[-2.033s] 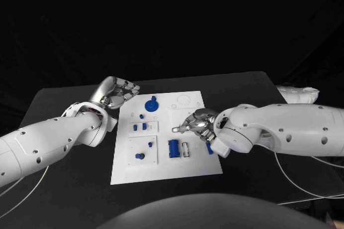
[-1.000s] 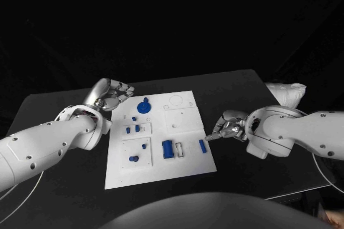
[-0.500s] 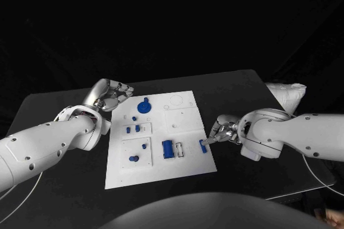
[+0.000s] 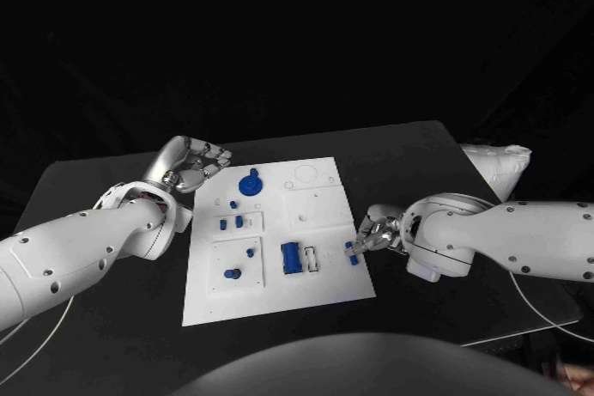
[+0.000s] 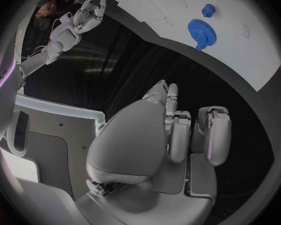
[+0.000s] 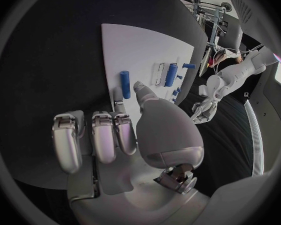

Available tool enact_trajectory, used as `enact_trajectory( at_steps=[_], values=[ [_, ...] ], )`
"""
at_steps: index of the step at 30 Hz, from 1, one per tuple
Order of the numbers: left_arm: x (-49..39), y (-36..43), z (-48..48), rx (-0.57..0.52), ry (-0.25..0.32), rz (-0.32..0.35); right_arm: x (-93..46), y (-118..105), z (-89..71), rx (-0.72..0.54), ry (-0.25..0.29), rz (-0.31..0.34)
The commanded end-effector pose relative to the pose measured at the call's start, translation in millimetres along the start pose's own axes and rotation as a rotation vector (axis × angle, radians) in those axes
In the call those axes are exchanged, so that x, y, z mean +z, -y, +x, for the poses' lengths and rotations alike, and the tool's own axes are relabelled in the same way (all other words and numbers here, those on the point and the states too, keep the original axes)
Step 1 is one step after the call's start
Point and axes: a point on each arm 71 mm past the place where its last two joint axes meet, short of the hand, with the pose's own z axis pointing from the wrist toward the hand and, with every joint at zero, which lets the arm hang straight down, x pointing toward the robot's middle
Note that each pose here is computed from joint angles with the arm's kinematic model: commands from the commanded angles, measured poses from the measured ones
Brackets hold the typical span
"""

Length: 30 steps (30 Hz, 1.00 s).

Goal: Assemble the parts on the task board

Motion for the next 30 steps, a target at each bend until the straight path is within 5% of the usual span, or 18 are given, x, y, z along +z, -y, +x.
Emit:
enact_trajectory(
  at_steps=[1, 30],
  values=[
    [0.2, 1.8, 1.3, -0.003, -0.011, 0.011, 1.2, 2.6, 3.4, -0.022, -0.01, 0.027],
    [-1.3, 0.3, -0.7, 0.0, -0.011, 0.008, 4.9, -6.4, 12.0, -0.265, 0.057, 0.009]
  ],
)
